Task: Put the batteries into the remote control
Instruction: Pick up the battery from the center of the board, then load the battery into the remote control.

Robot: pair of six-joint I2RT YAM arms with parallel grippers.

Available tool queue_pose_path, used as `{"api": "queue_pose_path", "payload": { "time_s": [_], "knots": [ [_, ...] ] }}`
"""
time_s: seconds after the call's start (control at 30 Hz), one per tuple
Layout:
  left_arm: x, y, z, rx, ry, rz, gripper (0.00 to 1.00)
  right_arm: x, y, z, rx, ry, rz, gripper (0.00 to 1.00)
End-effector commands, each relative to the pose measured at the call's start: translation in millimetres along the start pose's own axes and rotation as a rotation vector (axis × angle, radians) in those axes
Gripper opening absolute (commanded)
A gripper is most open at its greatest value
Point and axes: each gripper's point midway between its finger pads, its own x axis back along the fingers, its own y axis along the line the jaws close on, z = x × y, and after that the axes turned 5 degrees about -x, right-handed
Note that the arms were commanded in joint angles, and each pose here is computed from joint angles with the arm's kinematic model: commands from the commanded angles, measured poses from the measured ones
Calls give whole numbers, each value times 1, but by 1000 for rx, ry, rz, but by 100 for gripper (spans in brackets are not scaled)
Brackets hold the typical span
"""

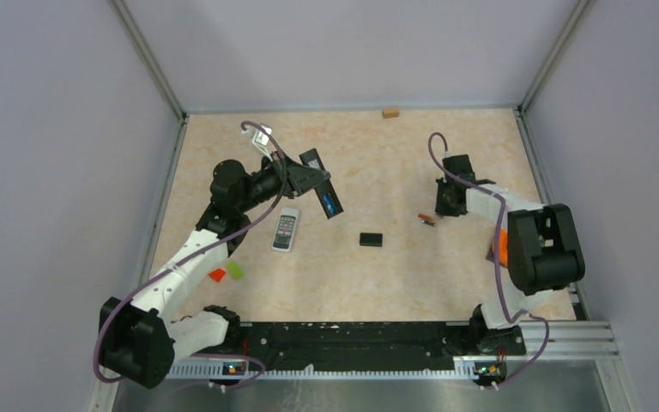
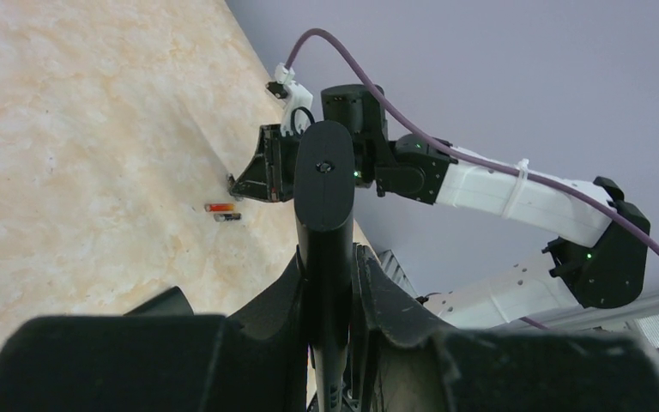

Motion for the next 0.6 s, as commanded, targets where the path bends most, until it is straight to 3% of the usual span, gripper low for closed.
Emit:
{"api": "queue_pose_path", "payload": {
  "time_s": [0.0, 0.27, 0.37, 0.57],
  "knots": [
    [0, -11, -13, -24, -58, 54, 0, 35, 8, -39, -52, -212, -97, 7],
    [-11, -6, -8, 26, -4, 63, 0, 145, 80, -69, 97, -516, -599, 4],
    [-20, -6, 0, 66, 84, 92, 0, 188, 110, -59, 203, -594, -764, 4],
    [-28, 2, 1, 100, 78, 89, 0, 259, 158, -27, 394, -656, -1031, 4]
  ]
}}
